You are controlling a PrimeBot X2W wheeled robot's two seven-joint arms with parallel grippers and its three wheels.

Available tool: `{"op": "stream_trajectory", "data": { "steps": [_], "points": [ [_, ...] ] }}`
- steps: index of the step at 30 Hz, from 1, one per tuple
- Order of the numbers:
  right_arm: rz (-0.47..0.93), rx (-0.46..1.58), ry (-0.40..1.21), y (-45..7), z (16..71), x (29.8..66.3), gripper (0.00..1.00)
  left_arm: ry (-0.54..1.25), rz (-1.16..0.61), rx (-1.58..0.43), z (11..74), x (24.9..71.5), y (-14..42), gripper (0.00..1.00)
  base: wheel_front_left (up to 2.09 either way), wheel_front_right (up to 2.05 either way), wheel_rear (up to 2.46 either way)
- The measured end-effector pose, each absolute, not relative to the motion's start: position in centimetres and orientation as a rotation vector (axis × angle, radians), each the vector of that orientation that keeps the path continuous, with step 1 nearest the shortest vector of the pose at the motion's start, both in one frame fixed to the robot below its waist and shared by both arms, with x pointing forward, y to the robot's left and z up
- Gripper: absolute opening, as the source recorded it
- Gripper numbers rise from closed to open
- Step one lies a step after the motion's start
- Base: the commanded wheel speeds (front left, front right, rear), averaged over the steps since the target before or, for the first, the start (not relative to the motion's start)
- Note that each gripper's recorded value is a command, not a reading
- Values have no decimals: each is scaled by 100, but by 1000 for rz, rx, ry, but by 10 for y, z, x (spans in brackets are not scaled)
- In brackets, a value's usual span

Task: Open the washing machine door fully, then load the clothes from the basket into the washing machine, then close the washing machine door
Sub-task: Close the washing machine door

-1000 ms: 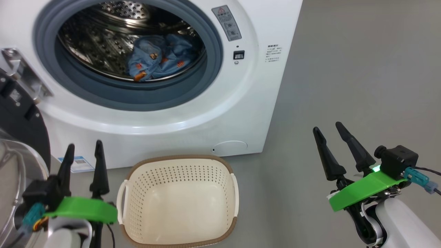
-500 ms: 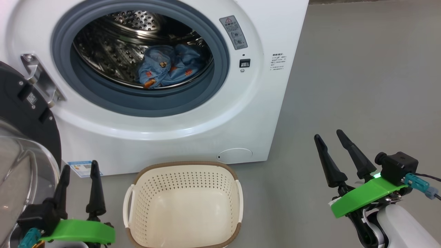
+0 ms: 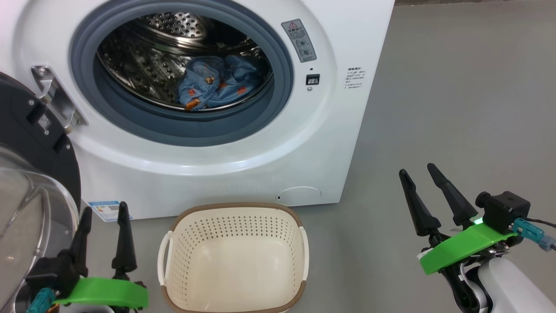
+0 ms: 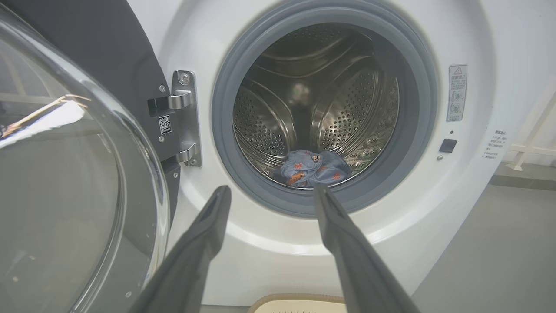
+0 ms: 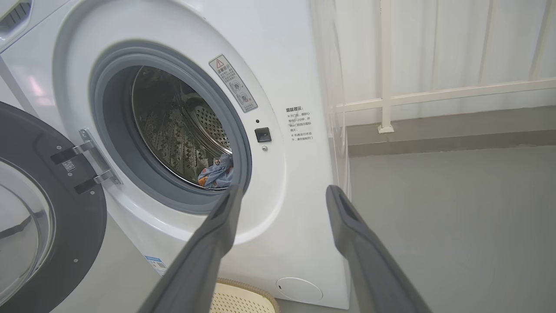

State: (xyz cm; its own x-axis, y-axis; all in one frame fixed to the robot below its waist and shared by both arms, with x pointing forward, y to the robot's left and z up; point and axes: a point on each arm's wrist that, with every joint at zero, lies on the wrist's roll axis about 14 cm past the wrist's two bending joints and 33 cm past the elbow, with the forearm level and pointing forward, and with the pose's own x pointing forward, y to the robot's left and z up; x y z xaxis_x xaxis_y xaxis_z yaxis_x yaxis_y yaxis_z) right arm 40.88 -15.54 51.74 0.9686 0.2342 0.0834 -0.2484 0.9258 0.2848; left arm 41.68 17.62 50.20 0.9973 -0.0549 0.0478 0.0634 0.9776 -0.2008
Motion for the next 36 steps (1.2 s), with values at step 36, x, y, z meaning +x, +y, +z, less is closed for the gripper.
{"op": "stream_trajectory", "data": {
  "steps": [36],
  "points": [
    [232,300,-55,-160,519,408,100,-37,-58,-225,501,418,174,100,-15,15,0]
  ]
}}
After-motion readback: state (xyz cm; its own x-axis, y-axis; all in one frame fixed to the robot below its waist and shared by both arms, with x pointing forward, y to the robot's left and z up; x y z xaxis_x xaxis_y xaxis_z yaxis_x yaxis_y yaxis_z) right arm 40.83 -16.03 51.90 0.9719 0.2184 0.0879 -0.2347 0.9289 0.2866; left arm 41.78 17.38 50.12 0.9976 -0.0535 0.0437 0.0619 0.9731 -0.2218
